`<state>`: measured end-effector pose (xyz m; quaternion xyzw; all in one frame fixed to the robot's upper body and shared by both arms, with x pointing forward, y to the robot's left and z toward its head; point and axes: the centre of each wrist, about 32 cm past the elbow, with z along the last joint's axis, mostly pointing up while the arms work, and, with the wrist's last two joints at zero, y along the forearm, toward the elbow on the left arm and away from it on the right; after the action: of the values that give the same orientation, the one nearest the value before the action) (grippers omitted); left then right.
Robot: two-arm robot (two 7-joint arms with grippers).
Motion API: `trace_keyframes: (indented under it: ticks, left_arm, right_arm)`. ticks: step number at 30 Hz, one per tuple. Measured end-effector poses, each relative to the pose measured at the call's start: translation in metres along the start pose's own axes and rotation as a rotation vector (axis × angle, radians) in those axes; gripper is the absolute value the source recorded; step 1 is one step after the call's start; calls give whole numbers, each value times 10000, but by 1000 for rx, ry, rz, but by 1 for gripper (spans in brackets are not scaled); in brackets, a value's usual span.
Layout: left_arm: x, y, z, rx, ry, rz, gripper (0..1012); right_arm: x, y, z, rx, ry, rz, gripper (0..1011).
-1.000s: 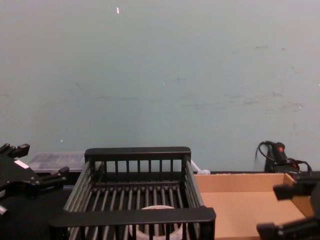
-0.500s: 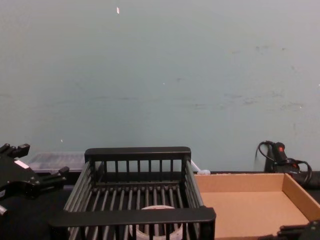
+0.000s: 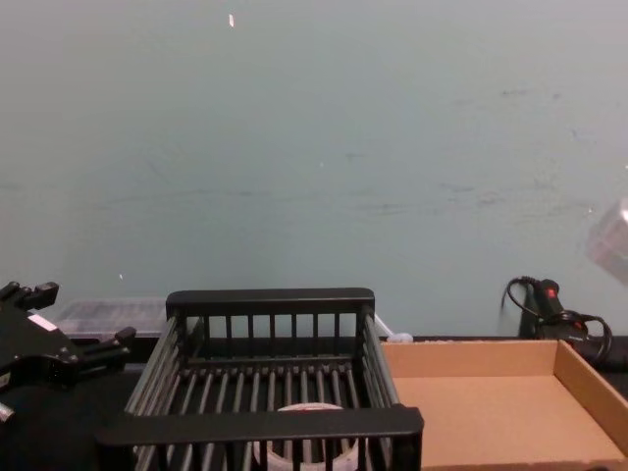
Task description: Pick up the white tape and place it into the black box , Pick up the silver tape and place it into the brown box.
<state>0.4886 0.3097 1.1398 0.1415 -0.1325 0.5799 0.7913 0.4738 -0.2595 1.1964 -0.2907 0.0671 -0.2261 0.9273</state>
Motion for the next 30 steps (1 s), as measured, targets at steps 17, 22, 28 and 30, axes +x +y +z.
trace_keyframes:
  ticks: [17, 22, 28, 30]
  left_arm:
    - [0, 0, 0, 0, 0, 0, 1001]
    - [0, 0, 0, 0, 0, 0, 1001]
    - [0, 0, 0, 0, 0, 0, 1001]
    - [0, 0, 0, 0, 0, 0, 1001]
  right_arm:
    - [17, 178, -38, -17, 2, -11, 1002]
    - [25, 212, -46, -24, 0, -14, 1002]
    - [31, 250, -56, -32, -1, -16, 1002]
    - [28, 265, -59, -35, -1, -16, 1002]
